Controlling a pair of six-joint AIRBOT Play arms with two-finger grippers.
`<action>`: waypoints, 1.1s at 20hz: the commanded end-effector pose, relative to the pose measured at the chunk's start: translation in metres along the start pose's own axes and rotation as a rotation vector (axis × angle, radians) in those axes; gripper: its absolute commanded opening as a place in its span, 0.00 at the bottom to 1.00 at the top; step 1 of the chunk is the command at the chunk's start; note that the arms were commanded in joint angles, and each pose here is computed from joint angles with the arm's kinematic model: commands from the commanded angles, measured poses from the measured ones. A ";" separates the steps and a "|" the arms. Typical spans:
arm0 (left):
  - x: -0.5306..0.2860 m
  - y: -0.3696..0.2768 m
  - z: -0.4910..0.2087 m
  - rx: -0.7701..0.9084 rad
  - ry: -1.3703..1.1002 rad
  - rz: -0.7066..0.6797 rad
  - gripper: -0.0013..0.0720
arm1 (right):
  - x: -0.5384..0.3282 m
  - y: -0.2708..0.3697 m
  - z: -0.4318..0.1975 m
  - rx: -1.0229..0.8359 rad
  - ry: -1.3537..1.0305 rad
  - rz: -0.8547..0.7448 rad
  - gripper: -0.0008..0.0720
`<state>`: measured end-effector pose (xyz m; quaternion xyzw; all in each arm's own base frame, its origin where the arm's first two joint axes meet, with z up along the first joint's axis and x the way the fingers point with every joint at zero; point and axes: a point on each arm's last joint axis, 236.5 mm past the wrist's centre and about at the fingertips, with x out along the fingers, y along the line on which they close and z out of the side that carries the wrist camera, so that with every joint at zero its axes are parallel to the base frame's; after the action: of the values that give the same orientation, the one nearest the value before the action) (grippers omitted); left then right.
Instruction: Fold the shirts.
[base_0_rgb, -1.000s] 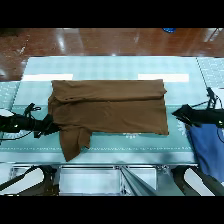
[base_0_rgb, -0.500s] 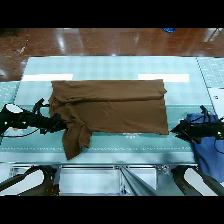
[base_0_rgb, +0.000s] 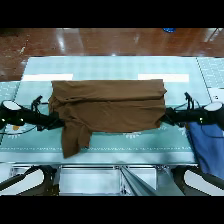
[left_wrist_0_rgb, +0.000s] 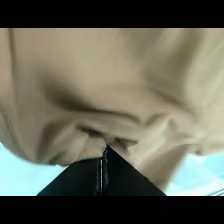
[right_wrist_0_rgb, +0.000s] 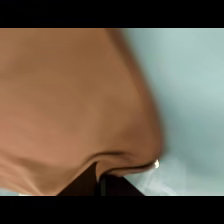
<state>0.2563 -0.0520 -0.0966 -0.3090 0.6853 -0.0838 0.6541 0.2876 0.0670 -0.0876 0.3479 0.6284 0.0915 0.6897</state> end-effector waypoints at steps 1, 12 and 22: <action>-0.039 -0.017 0.025 0.047 -0.042 -0.044 0.04 | -0.030 0.025 0.022 -0.167 0.001 -0.048 0.04; -0.080 -0.092 0.197 0.147 -0.302 -0.039 0.04 | -0.029 0.073 0.150 -0.133 -0.150 0.085 0.04; -0.039 -0.095 0.274 0.147 -0.234 -0.059 0.04 | -0.001 0.063 0.210 -0.081 -0.181 0.100 0.05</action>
<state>0.5359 -0.0232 -0.0321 -0.2903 0.5748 -0.1094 0.7572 0.4874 0.0400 -0.0467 0.3444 0.5492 0.1294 0.7503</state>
